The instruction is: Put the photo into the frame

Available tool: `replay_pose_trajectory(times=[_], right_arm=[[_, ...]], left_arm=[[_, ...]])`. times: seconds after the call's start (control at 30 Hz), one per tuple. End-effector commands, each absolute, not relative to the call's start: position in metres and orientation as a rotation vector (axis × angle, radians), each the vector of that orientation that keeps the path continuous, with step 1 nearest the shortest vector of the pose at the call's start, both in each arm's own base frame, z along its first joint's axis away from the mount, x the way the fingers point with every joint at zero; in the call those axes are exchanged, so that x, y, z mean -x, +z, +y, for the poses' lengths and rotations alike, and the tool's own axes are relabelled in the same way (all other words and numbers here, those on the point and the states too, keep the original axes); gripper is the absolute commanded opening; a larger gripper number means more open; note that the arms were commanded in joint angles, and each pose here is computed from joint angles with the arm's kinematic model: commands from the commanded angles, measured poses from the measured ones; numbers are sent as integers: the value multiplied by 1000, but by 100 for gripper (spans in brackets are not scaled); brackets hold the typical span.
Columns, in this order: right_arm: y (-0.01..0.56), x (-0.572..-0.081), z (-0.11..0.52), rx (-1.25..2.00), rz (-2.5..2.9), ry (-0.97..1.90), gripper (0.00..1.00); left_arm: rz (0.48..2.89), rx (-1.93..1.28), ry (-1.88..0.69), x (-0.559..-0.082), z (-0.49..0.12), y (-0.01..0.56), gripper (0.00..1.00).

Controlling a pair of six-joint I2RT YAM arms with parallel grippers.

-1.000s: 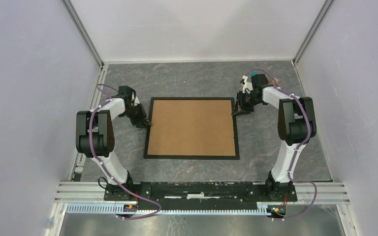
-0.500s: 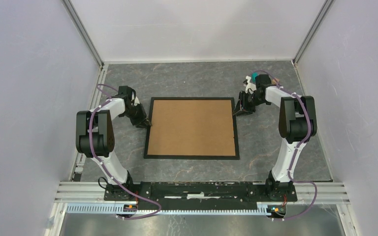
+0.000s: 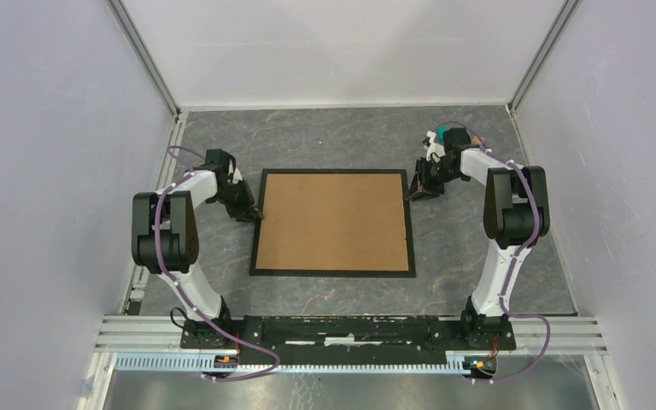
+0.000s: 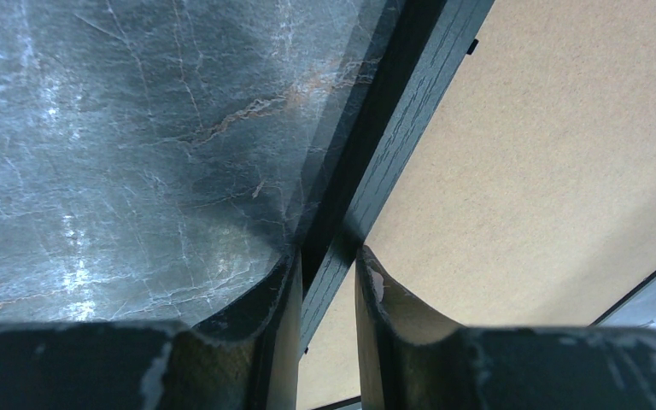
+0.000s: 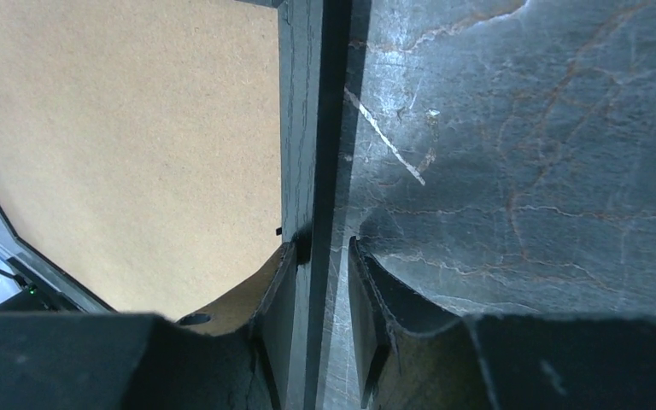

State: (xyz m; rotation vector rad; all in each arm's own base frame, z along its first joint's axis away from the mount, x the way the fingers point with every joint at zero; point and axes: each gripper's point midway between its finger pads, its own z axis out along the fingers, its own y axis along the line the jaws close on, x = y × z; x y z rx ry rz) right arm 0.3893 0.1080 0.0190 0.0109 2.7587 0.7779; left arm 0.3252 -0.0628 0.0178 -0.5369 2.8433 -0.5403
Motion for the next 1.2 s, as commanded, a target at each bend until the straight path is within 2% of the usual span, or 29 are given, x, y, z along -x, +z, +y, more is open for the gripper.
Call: replay_pose_trajectory(times=[0.0,0.57,0.87,1.17], right_arm=[[0,-391,101,29,2815,639,33],[-14,-390,111,27,2867,571,36],[-33,-387,88,11,2930,311,32],[-61,-376,85,81,3015,23,35]], left_arm=[[2875,507,-545,-319,-68,3,28],[2874,508,-555,-319,-69,4,28],[2874,508,-561,-319,-69,4,27],[2892,465,-575,-316,-81,3,27]])
